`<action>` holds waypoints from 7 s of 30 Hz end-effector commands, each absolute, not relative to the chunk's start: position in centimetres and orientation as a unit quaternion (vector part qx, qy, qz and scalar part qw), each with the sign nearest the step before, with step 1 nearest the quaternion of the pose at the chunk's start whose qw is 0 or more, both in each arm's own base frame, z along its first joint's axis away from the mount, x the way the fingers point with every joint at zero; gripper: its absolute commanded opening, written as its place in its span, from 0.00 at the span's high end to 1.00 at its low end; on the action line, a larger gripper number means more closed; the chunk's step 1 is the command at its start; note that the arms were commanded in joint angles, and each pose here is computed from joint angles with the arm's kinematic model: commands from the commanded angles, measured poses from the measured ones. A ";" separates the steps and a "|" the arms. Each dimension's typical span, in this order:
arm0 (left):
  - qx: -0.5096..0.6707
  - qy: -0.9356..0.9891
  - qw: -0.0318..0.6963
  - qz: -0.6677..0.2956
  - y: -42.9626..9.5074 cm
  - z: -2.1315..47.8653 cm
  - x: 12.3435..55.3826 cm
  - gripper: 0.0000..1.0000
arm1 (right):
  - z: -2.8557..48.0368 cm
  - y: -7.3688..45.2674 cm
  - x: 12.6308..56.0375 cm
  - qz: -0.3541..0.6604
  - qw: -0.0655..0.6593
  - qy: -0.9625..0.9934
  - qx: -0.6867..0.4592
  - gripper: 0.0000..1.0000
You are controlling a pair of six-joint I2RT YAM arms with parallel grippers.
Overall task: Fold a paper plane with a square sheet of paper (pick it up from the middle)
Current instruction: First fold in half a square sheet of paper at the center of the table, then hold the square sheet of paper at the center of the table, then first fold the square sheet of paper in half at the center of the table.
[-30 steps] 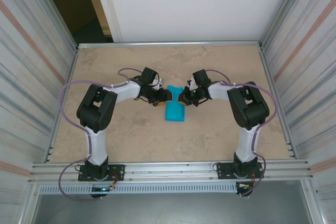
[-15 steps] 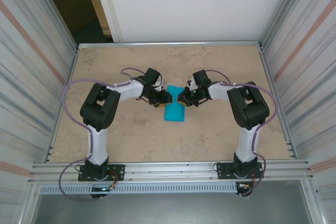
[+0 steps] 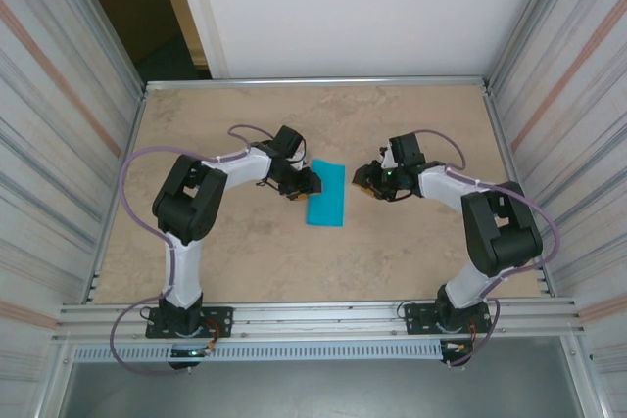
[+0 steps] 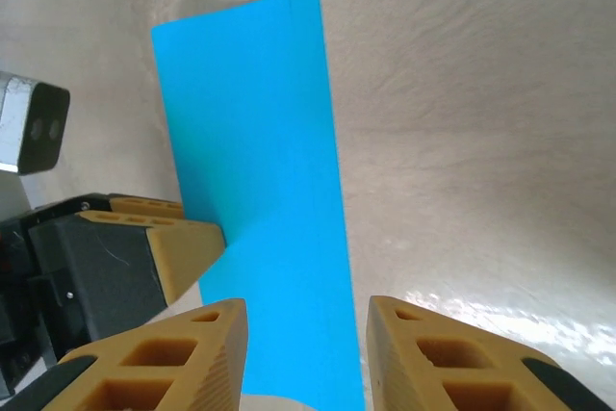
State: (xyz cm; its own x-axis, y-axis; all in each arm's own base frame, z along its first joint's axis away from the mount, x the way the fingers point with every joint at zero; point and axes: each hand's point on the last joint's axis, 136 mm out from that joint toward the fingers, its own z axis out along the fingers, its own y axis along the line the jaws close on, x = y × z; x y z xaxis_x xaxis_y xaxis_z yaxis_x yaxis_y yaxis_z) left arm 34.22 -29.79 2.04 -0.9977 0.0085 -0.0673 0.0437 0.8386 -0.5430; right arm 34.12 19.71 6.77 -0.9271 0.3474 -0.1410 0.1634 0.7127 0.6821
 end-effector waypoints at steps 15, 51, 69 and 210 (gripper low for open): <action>0.012 0.989 -0.098 -0.110 -28.1 -10.0 27.3 0.57 | 6.8 15.0 33.6 0.309 0.165 0.917 0.192 0.59; 0.047 0.986 -0.146 -0.067 -27.8 -13.0 25.5 0.49 | 5.2 13.5 33.5 0.309 0.150 0.917 0.201 0.56; 0.054 0.985 -0.151 -0.062 -27.7 -13.7 25.4 0.50 | 5.3 16.1 33.3 0.329 0.138 0.919 0.166 0.57; 0.004 0.945 0.025 -0.325 -25.3 0.0 32.6 0.83 | -7.6 18.5 28.3 0.183 -0.085 0.978 0.058 1.00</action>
